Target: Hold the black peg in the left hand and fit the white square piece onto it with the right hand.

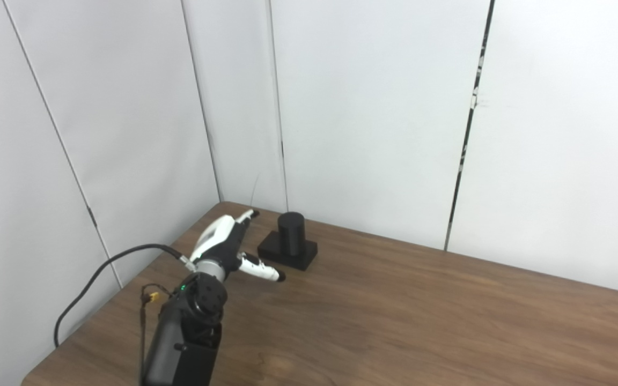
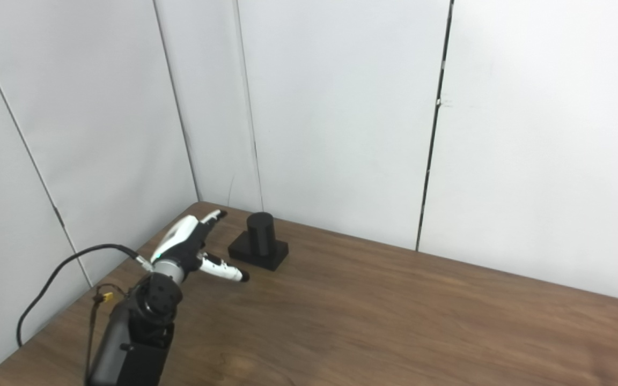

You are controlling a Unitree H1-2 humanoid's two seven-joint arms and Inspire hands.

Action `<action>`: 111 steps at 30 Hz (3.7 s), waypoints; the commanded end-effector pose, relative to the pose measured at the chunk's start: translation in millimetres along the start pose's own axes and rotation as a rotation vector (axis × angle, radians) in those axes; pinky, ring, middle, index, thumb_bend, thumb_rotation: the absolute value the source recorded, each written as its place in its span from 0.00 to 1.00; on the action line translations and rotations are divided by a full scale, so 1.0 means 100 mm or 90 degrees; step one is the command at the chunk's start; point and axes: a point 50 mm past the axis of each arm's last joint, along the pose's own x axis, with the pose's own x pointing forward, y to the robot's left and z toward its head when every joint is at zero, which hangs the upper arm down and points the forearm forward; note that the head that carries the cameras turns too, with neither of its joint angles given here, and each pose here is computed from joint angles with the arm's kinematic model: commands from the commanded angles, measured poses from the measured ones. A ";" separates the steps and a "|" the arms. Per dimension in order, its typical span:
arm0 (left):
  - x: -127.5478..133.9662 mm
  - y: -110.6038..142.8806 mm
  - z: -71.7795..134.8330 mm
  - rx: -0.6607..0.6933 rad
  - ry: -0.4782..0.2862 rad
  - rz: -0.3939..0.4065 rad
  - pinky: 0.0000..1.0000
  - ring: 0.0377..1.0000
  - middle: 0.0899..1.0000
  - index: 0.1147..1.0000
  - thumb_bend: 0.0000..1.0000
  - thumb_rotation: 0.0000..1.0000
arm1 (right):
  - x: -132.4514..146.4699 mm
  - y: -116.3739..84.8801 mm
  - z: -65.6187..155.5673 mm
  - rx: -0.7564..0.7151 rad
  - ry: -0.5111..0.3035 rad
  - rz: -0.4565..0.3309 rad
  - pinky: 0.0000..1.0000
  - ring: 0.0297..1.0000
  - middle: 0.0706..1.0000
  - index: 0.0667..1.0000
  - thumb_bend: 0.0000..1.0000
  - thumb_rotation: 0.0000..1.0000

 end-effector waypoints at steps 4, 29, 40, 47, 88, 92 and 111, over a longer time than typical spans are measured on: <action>0.23 0.28 0.17 0.053 0.009 0.012 0.86 0.96 0.99 0.97 1.00 0.09 | -0.15 0.04 -0.11 0.014 0.027 -0.006 1.00 1.00 0.96 0.99 0.67 1.00; 0.74 0.34 0.46 0.234 -0.045 0.008 1.00 1.00 0.96 0.94 1.00 0.18 | -0.22 -0.11 -0.25 0.038 0.021 0.017 1.00 1.00 0.97 1.00 0.86 1.00; 1.00 0.46 0.51 0.296 -0.053 -0.011 1.00 1.00 0.96 0.94 1.00 0.20 | -0.26 -0.11 -0.25 0.035 0.020 0.018 1.00 1.00 0.97 1.00 0.86 1.00; 1.10 0.52 0.48 0.281 -0.038 -0.029 1.00 1.00 0.97 0.93 1.00 0.19 | -0.38 -0.19 -0.24 0.014 0.029 -0.003 1.00 0.99 0.95 1.00 0.83 1.00; 1.34 -0.05 0.55 0.184 0.010 -0.174 0.93 0.92 0.92 0.85 0.91 0.00 | -0.53 -0.22 -0.15 0.004 0.038 -0.029 1.00 0.96 0.91 0.98 0.72 1.00; 1.32 -0.09 0.50 0.200 -0.002 -0.159 0.70 0.74 0.75 0.72 0.88 0.00 | -0.52 -0.22 -0.15 0.003 0.041 -0.034 1.00 0.96 0.90 0.97 0.71 1.00; 1.22 -0.27 0.32 0.203 -0.034 -0.135 0.72 0.72 0.68 0.42 0.52 0.05 | -0.46 -0.23 -0.18 0.034 0.030 -0.007 1.00 0.99 0.95 1.00 0.86 1.00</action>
